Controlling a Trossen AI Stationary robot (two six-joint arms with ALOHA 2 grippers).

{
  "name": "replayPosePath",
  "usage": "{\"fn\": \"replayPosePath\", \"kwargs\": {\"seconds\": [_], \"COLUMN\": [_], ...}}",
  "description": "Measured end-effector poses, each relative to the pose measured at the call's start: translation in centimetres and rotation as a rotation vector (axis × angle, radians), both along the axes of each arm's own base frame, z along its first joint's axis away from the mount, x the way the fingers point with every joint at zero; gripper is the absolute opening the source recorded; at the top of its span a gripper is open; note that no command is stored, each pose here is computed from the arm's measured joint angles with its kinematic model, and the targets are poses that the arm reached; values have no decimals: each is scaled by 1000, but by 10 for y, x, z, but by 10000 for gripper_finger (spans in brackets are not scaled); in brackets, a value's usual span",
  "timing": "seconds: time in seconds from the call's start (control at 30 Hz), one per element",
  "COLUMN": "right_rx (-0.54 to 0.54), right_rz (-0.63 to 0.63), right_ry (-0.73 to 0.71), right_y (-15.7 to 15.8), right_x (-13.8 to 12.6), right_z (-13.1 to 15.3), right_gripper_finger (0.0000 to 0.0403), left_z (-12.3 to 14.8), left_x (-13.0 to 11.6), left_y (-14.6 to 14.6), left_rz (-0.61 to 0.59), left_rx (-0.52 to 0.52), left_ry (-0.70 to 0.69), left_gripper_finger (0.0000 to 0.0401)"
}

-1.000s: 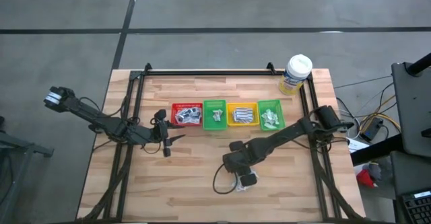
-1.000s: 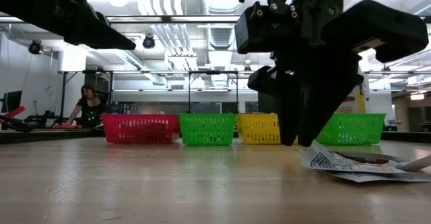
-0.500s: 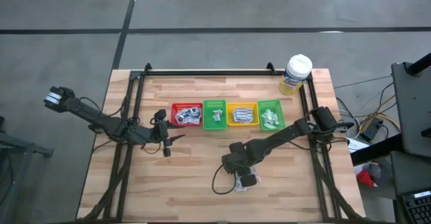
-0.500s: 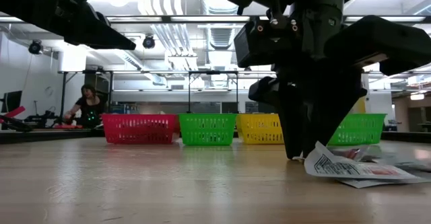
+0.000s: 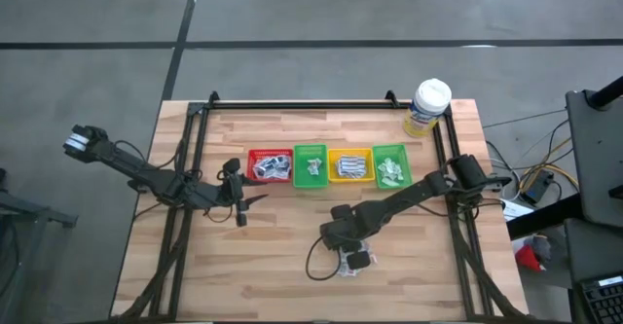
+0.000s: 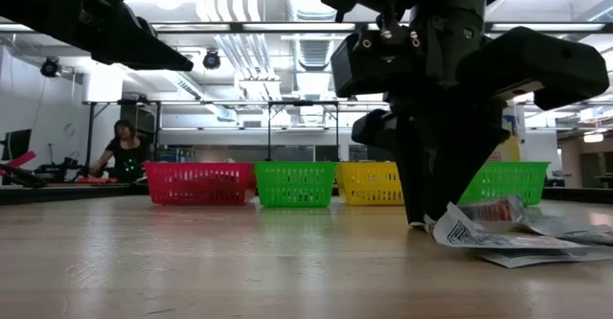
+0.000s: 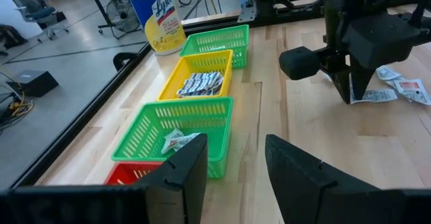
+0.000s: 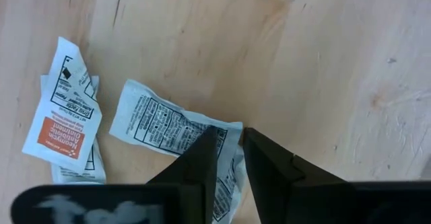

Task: Pick & Place First Aid Supplies
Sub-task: Put the ointment pack into the left green basket

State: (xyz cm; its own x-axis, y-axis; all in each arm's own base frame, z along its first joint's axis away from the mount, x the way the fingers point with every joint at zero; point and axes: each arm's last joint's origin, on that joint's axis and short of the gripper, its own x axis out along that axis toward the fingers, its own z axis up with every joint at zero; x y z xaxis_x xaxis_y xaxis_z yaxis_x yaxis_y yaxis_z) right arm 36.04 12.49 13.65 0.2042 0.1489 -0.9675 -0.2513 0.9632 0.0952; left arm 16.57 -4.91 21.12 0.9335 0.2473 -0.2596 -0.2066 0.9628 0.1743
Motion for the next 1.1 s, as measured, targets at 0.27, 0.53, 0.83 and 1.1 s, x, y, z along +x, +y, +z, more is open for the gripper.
{"fn": "replayPosePath", "kwargs": {"seconds": [0.27, 0.53, 0.83, 1.1], "right_rx": [5, 5, 1, 2], "right_rz": [21, 24, 40, 36], "right_ry": [-30, -32, -37, -39], "right_y": [2, 2, 1, 0], "right_x": [6, 6, 7, 7], "right_z": [5, 5, 5, 5], "right_gripper_finger": [94, 99, 64, 33], "left_z": [0, 0, 0, 0], "left_x": [0, 0, 0, 0], "left_y": [0, 0, 0, 0], "left_rz": [0, 0, 0, 0], "left_rx": [0, 0, 0, 0], "left_ry": [0, 0, 0, 0], "left_gripper_finger": [151, 151, 151, 151]}}
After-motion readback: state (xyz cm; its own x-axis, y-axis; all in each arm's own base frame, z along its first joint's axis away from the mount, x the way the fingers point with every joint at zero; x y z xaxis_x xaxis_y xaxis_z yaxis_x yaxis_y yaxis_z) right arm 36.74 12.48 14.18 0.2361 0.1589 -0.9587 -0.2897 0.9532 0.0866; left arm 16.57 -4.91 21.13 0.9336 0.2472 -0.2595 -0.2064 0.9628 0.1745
